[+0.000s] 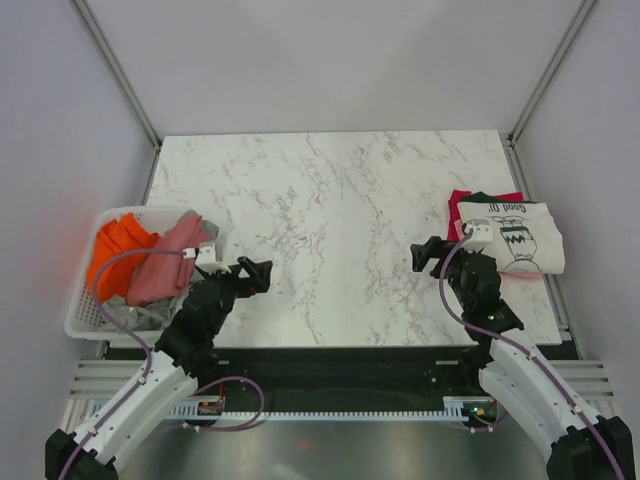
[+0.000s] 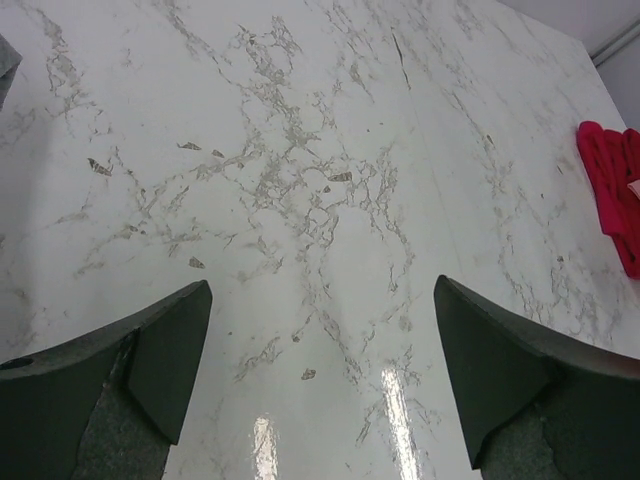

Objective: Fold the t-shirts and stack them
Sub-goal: Reset both grippers

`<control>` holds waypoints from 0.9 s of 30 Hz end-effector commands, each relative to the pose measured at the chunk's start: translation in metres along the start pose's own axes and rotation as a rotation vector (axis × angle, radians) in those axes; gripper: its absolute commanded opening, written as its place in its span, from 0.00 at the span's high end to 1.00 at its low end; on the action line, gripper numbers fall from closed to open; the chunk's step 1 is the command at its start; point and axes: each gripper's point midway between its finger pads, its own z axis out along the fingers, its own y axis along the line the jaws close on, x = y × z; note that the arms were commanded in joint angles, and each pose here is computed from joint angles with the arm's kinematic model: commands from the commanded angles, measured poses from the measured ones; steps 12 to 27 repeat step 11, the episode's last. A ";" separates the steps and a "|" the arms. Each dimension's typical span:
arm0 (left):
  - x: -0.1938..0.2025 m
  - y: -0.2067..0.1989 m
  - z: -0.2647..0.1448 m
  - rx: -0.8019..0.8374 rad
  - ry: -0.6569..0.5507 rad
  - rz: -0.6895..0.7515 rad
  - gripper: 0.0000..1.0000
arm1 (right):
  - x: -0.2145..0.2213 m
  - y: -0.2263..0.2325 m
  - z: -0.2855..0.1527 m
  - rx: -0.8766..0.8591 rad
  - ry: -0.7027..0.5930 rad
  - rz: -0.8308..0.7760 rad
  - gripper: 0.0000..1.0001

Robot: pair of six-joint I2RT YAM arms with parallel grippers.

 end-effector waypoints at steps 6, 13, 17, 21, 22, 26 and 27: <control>-0.017 0.004 0.002 -0.029 -0.071 0.035 0.00 | -0.030 0.007 -0.008 -0.034 -0.143 0.031 0.02; -0.019 0.004 0.002 -0.032 -0.078 0.031 0.00 | -0.029 0.010 -0.005 -0.045 -0.130 0.023 0.02; -0.019 0.004 0.002 -0.032 -0.078 0.031 0.00 | -0.029 0.010 -0.005 -0.045 -0.130 0.023 0.02; -0.019 0.004 0.002 -0.032 -0.078 0.031 0.00 | -0.029 0.010 -0.005 -0.045 -0.130 0.023 0.02; -0.019 0.004 0.002 -0.032 -0.078 0.031 0.00 | -0.029 0.010 -0.005 -0.045 -0.130 0.023 0.02; -0.019 0.004 0.002 -0.032 -0.078 0.031 0.00 | -0.029 0.010 -0.005 -0.045 -0.130 0.023 0.02; -0.019 0.004 0.002 -0.032 -0.078 0.031 0.00 | -0.029 0.010 -0.005 -0.045 -0.130 0.023 0.02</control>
